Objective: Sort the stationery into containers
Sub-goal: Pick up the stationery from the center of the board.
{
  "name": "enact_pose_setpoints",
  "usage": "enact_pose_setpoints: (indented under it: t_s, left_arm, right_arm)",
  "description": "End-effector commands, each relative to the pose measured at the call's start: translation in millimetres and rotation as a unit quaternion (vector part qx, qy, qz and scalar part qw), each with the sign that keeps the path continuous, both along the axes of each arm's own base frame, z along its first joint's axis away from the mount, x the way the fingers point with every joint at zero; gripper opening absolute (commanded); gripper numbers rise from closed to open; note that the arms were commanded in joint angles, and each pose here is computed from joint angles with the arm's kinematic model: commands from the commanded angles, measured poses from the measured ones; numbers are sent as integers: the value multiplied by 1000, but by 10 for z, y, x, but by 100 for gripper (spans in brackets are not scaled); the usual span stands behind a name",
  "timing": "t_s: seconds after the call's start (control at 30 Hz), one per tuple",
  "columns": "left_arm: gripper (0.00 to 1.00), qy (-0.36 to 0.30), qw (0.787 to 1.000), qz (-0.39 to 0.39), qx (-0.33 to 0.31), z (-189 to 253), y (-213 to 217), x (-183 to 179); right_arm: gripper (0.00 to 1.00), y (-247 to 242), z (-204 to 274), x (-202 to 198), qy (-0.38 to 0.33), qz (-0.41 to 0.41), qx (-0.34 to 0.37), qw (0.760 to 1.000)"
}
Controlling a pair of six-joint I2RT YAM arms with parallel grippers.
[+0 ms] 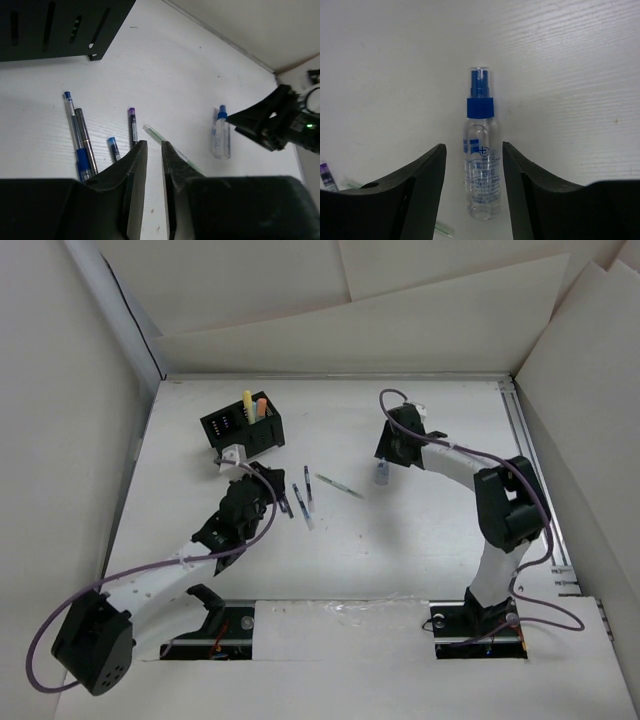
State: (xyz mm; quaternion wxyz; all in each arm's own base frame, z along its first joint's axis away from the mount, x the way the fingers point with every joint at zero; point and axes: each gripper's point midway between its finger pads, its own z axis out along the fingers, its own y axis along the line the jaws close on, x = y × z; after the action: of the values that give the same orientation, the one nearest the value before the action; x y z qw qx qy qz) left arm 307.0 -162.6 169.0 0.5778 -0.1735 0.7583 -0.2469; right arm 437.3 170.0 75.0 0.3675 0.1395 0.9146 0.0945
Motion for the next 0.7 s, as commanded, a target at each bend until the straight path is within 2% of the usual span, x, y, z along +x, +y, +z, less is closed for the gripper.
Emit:
enact_pose_setpoints:
  t_s: [0.0, 0.2, 0.37, 0.6, 0.67]
  left_arm:
    - [16, -14, 999, -5, -35, 129, 29, -103]
    - [24, -65, 996, 24, -54, 493, 266, -237]
    - [30, -74, 995, 36, -49, 506, 372, -301]
    - [38, -91, 994, 40, -49, 694, 447, -364]
    - [39, -94, 993, 54, -45, 707, 512, -368]
  right_arm:
    - [55, -56, 44, 136, -2, -24, -10, 1000]
    - [58, -47, -264, 110, 36, -20, -22, 999]
    - [58, -47, -289, 154, 39, -28, -24, 999]
    - [39, -61, -389, 133, 55, -36, -41, 997]
    - [29, -70, -337, 147, 49, -43, -39, 997]
